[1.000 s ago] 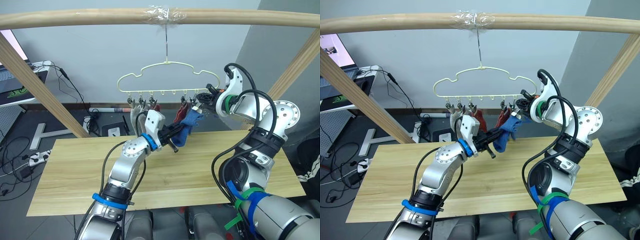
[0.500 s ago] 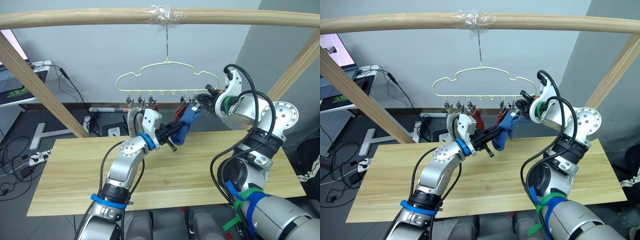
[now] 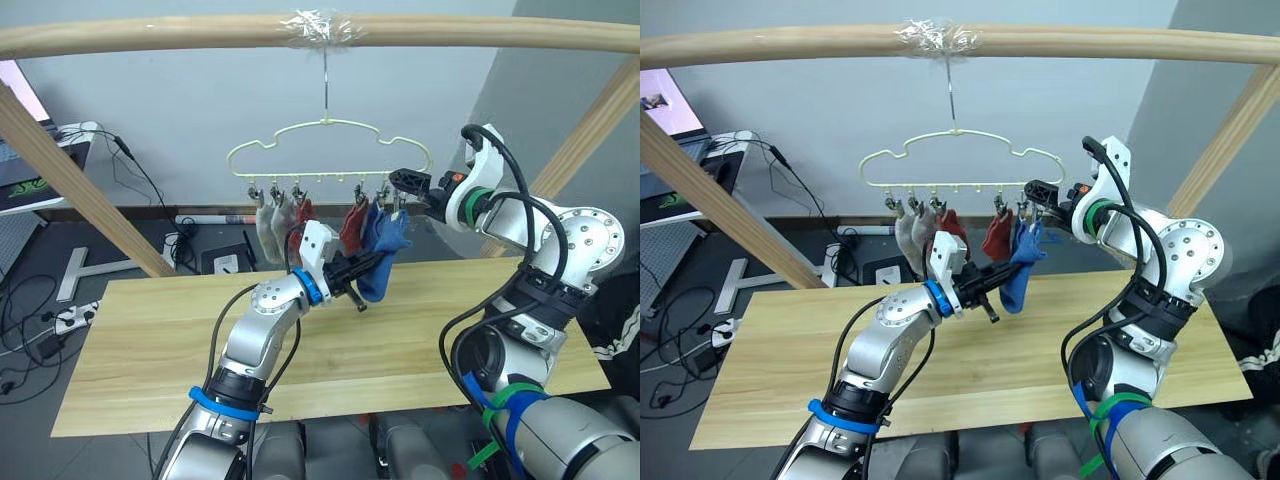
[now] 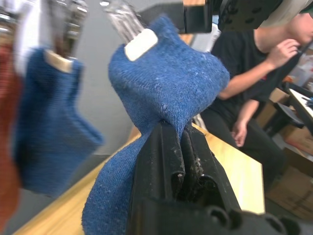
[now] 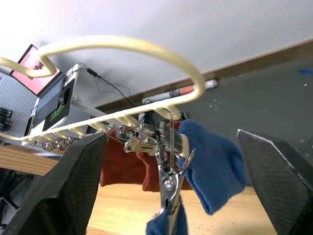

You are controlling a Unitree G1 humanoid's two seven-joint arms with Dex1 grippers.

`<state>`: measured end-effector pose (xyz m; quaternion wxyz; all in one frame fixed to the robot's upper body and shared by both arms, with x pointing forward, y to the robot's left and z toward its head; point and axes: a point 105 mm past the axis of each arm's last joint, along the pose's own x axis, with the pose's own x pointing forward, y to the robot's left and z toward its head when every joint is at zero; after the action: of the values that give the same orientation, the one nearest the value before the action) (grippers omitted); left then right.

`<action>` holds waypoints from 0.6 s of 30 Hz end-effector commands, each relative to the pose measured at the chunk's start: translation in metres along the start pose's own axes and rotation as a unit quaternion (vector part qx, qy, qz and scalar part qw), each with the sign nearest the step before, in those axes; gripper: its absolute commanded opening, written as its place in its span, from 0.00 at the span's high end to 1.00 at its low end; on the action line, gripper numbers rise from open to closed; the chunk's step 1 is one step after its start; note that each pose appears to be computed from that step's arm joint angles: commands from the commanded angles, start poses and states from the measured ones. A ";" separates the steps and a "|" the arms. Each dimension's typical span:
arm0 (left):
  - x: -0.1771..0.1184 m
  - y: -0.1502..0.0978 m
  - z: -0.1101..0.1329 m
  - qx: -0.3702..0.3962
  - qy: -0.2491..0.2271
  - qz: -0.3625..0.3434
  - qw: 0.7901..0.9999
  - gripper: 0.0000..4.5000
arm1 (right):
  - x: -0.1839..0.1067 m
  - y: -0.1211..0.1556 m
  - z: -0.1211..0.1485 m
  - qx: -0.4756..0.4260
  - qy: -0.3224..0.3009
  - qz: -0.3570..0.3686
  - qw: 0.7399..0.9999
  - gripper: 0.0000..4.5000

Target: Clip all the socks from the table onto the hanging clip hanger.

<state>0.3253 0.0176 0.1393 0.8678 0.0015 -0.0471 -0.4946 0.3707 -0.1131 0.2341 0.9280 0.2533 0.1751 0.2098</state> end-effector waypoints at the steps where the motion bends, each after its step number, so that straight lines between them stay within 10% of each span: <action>1: 0.018 -0.013 0.005 -0.067 -0.009 -0.041 0.997 0.80 | -0.040 0.012 -0.003 -0.175 -0.033 0.018 0.984 0.00; 13: -0.027 0.039 -0.022 -0.045 0.059 0.008 0.997 0.01 | -0.082 -0.024 -0.045 -0.279 0.002 -0.017 0.960 0.00; 18: -0.106 0.091 -0.032 0.081 0.158 0.089 0.980 0.01 | -0.110 -0.029 -0.081 -0.392 0.026 0.018 0.919 0.00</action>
<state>0.3504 0.1423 0.0951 0.8992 0.1130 0.0715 -0.4167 0.2596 -0.1730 0.1601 0.9508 -0.1076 0.1641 0.2398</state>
